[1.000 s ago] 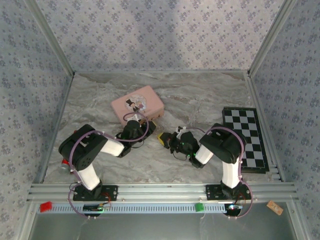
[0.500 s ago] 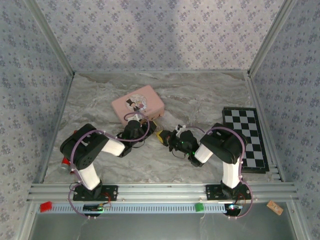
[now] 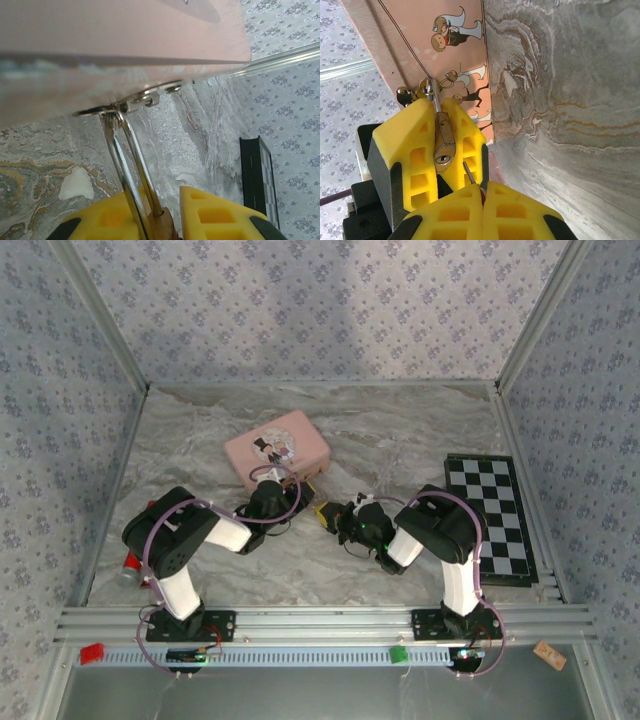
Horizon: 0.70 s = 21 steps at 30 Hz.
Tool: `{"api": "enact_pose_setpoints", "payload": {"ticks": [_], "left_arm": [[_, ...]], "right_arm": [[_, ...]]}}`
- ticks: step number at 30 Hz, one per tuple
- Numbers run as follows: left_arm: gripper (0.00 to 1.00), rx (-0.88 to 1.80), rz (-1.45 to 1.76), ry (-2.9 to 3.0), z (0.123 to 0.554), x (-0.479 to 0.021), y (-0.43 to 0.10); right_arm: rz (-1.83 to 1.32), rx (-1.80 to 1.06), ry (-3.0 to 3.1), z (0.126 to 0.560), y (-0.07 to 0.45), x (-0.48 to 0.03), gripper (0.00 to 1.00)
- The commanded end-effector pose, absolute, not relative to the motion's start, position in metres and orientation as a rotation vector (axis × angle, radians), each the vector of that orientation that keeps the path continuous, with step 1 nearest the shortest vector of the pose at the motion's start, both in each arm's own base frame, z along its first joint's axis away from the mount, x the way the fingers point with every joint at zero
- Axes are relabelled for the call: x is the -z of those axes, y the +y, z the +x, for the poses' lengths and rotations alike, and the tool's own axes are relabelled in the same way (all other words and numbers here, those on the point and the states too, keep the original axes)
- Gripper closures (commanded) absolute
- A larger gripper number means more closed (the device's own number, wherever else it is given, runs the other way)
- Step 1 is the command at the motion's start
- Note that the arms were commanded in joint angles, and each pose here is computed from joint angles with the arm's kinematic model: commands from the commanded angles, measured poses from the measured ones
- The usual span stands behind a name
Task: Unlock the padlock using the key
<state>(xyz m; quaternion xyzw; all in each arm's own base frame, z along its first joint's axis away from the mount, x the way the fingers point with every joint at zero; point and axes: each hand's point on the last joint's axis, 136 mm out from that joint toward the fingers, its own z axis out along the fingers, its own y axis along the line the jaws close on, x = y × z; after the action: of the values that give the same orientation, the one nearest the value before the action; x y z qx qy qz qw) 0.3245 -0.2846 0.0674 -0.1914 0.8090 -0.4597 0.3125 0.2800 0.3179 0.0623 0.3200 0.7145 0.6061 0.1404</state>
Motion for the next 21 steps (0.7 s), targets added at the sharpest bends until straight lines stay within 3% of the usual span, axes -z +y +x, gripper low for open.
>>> {"api": "enact_pose_setpoints", "payload": {"ticks": [1,21], "left_arm": [[0.8,1.281,-0.589,2.385,0.282,-0.019,-0.299],[0.8,1.271,-0.59,2.4,0.279,-0.012,-0.299]], "right_arm": [[0.933,-1.757,2.021,0.286,0.318,-0.069,1.0],[0.923,-1.783,1.979,0.293,0.321,-0.082,1.0]]}}
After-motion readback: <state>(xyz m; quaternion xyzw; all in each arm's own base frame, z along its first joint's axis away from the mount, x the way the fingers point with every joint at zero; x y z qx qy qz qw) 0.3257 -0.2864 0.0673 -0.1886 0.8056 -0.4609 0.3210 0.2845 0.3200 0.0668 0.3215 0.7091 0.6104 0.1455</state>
